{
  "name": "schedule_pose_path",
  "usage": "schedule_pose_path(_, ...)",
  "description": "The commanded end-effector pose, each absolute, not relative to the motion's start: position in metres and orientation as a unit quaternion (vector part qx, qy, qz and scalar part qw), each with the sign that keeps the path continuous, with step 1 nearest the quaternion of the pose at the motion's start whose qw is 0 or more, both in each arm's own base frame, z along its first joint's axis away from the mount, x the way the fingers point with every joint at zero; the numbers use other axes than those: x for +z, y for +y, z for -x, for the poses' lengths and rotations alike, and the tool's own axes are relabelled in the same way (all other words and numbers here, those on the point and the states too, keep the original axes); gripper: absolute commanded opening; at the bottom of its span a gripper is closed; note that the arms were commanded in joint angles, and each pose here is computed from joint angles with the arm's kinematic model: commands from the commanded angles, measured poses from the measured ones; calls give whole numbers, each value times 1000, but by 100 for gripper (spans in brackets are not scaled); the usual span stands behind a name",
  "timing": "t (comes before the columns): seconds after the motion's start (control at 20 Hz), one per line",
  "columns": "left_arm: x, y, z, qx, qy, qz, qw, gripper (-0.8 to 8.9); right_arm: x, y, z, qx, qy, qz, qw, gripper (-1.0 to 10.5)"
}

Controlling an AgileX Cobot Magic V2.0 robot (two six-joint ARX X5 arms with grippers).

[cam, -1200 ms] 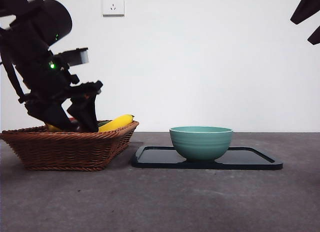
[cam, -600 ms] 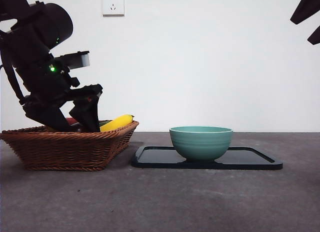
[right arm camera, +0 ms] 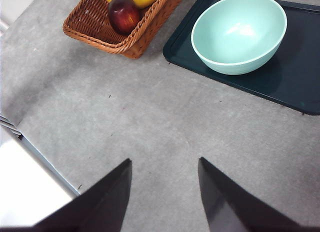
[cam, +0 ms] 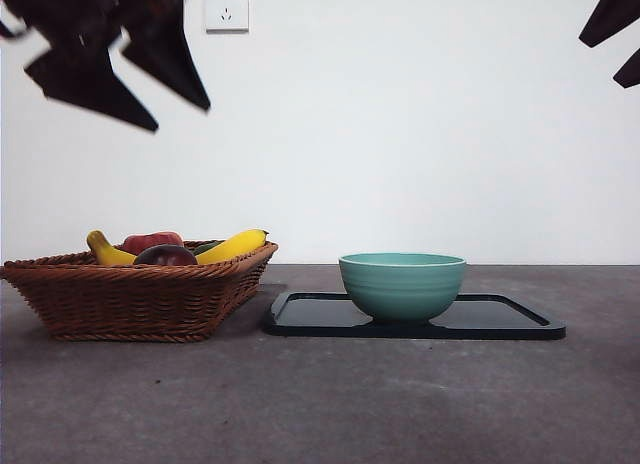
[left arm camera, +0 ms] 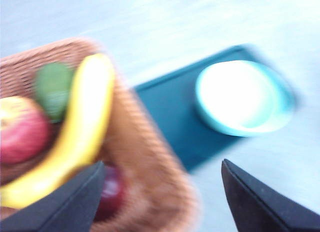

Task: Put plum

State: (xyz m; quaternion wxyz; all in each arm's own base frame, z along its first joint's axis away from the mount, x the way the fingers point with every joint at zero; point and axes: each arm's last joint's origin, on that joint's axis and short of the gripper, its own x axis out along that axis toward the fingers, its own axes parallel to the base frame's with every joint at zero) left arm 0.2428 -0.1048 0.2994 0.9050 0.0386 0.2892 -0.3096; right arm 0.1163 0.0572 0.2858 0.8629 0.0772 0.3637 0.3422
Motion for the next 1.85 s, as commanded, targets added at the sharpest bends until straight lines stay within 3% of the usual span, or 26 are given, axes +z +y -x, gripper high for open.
schedule_pose_path(0.05, 317, -103, -226, -339, 281, -26, 898, 374, 288, 58, -117, 346, 358, -77, 864, 213)
schedule_pose_path(0.5, 337, -81, -152, -459, 336, 9, 823, 374, 288, 58, -117, 344, 360, -80, 864, 213)
schedule_pose_path(1.2, 336, -78, -146, -460, 344, 8, 819, 374, 288, 58, -117, 341, 363, -87, 863, 213)
schedule_pose_path(1.45, 336, -78, -146, -460, 343, 8, 819, 374, 291, 59, -124, 304, 361, -140, 871, 216)
schedule_pose_path(1.85, 336, -78, -146, -460, 345, 8, 818, 374, 318, 74, -198, 231, 383, -119, 887, 231)
